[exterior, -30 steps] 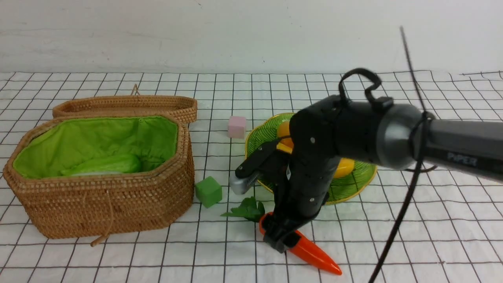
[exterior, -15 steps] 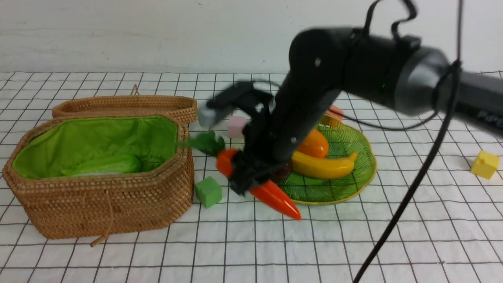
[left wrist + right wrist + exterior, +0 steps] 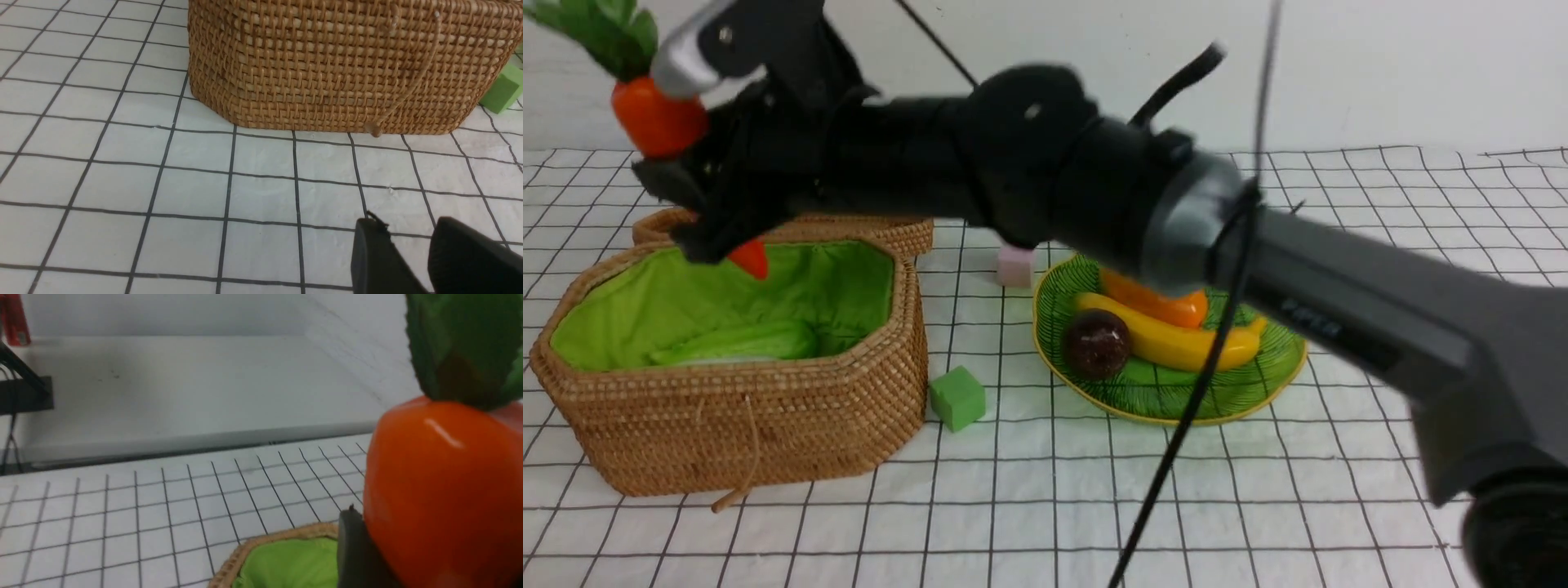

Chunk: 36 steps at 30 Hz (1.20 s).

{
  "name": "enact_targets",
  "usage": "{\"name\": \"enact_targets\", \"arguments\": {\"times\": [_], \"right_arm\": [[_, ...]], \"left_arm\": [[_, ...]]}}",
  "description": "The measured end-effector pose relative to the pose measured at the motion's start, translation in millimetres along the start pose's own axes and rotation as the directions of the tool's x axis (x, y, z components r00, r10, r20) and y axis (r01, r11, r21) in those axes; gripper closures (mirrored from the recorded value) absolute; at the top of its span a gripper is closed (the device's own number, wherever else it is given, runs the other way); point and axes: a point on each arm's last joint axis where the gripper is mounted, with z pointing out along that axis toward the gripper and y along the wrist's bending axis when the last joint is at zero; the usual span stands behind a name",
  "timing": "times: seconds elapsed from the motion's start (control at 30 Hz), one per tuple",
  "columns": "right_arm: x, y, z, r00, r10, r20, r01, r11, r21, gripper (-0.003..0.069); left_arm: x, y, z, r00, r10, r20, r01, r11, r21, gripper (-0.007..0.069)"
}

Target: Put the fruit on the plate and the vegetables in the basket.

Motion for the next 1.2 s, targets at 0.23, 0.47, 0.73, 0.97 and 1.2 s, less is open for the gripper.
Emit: {"name": "enact_targets", "arguments": {"times": [0.23, 0.47, 0.73, 0.97, 1.2], "right_arm": [[52, -11, 22, 0.996, 0.053, -0.076, -0.046, 0.995, 0.087, 0.026], [11, -6, 4, 0.999, 0.054, -0.006, -0.054, 0.998, 0.029, -0.0014], [-56, 27, -66, 0.991, -0.059, -0.121, 0.004, 0.911, -0.412, 0.0146], [-57, 0, -143, 0.716, 0.055, -0.696, -0.132, 0.989, -0.059, 0.0592], [-117, -9, -227, 0.735, 0.399, -0.549, -0.186, 0.896, 0.403, 0.0667]], "left_arm": [[0, 0, 0, 1.0, 0.0, 0.0, 0.0, 1.0, 0.0, 0.0415], [0, 0, 0, 1.0, 0.0, 0.0, 0.0, 1.0, 0.0, 0.0407], [0, 0, 0, 1.0, 0.0, 0.0, 0.0, 1.0, 0.0, 0.0403], [0, 0, 0, 1.0, 0.0, 0.001, 0.0, 1.0, 0.0, 0.0402], [0, 0, 0, 1.0, 0.0, 0.001, 0.0, 1.0, 0.0, 0.0396]]}}
